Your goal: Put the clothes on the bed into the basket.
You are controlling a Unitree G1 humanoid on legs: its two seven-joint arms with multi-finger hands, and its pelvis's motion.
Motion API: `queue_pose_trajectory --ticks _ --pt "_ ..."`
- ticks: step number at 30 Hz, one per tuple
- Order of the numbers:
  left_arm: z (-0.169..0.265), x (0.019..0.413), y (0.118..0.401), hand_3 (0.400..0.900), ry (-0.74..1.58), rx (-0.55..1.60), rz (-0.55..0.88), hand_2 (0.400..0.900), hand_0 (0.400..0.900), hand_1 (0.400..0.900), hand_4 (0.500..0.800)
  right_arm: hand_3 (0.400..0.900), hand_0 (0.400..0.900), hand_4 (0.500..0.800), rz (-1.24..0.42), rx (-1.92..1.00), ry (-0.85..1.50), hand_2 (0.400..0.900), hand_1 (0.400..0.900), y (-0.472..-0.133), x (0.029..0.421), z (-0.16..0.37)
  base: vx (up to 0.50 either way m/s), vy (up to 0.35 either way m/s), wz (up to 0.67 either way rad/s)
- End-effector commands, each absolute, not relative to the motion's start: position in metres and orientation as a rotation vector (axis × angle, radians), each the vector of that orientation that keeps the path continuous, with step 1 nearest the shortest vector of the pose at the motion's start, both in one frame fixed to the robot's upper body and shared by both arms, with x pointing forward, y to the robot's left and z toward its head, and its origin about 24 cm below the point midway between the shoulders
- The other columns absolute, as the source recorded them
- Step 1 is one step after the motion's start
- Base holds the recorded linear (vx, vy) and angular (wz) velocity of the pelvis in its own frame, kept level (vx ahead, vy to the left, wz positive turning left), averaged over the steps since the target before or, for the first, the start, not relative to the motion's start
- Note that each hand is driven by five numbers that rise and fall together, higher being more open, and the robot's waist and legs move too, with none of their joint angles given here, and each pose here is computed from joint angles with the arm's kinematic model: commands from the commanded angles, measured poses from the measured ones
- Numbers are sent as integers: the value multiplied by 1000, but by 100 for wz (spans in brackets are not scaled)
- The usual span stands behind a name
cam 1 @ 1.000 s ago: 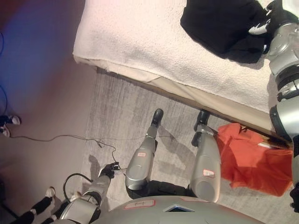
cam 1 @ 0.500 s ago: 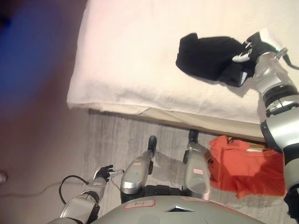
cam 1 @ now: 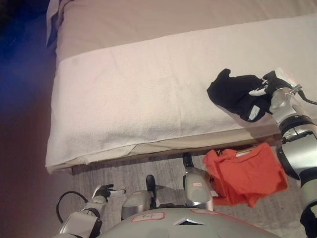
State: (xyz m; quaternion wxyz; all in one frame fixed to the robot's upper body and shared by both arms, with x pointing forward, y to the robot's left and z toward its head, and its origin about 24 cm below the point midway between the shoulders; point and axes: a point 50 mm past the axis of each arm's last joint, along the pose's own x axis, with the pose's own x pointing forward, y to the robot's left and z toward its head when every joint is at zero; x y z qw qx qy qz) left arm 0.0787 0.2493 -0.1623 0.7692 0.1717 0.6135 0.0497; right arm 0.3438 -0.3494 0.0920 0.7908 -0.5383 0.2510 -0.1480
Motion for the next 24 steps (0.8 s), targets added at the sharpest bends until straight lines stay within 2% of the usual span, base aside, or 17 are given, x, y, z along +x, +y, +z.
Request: queue_pose_trajectory --ticks 1,8,14,24 --pt "-157 50 279 900 1449 488 129 900 900 900 800 400 400 500 -493 -1193 369 400 400 -375 350 163 16 28 -26" --pt "-158 55 276 900 1435 495 106 900 900 900 800 400 400 500 -574 -1177 457 400 400 -405 327 161 17 19 -20" --pt "-158 62 272 900 1420 513 71 900 900 900 800 400 400 500 -670 -1115 616 400 400 -439 290 143 3 4 -2" --pt "-159 64 268 900 1415 530 36 900 900 900 800 400 400 500 -659 -1088 696 400 400 -442 278 122 -9 24 -10"
